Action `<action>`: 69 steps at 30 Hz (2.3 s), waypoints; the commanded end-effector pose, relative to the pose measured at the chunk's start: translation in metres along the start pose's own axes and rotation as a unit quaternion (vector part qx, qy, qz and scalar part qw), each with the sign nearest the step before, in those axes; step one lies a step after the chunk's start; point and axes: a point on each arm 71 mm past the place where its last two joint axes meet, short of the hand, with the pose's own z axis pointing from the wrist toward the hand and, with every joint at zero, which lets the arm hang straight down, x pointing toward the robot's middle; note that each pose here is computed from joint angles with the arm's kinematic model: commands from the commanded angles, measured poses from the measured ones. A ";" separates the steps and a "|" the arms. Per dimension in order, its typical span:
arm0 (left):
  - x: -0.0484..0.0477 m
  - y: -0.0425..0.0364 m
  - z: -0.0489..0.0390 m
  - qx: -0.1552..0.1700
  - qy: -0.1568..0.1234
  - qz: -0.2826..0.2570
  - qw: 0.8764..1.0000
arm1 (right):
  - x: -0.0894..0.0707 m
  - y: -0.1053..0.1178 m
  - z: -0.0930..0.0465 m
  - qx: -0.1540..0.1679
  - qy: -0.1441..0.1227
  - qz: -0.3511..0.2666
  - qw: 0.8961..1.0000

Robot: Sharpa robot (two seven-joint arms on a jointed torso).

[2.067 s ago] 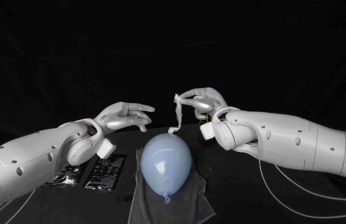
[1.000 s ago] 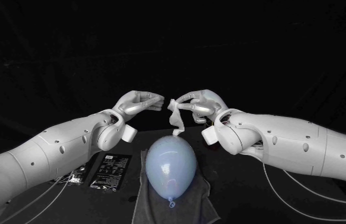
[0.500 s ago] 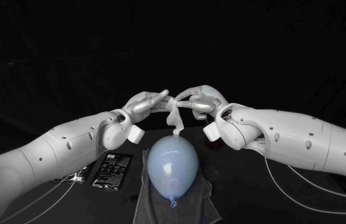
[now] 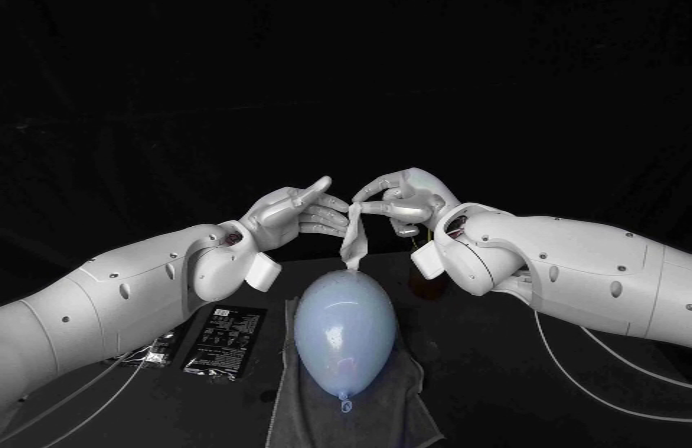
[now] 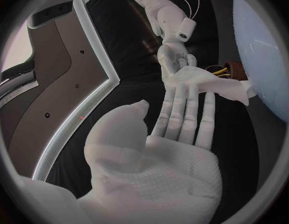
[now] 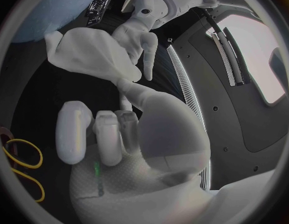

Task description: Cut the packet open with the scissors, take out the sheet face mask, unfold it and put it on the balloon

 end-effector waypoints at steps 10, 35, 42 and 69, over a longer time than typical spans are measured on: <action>-0.0055 0.0002 -0.0068 -0.018 -0.003 0.011 1.000 | -0.002 0.001 -0.002 -0.006 -0.005 -0.016 1.000; 0.0023 -0.0023 -0.0097 0.003 -0.015 0.099 0.995 | 0.001 0.002 -0.002 0.008 -0.020 -0.007 1.000; 0.0007 -0.0049 -0.0141 0.015 -0.030 0.108 0.994 | 0.000 0.001 -0.002 0.011 -0.028 -0.011 0.999; 0.0154 -0.0101 -0.0216 0.016 -0.100 0.218 0.971 | 0.003 0.002 -0.003 0.013 -0.038 -0.016 0.999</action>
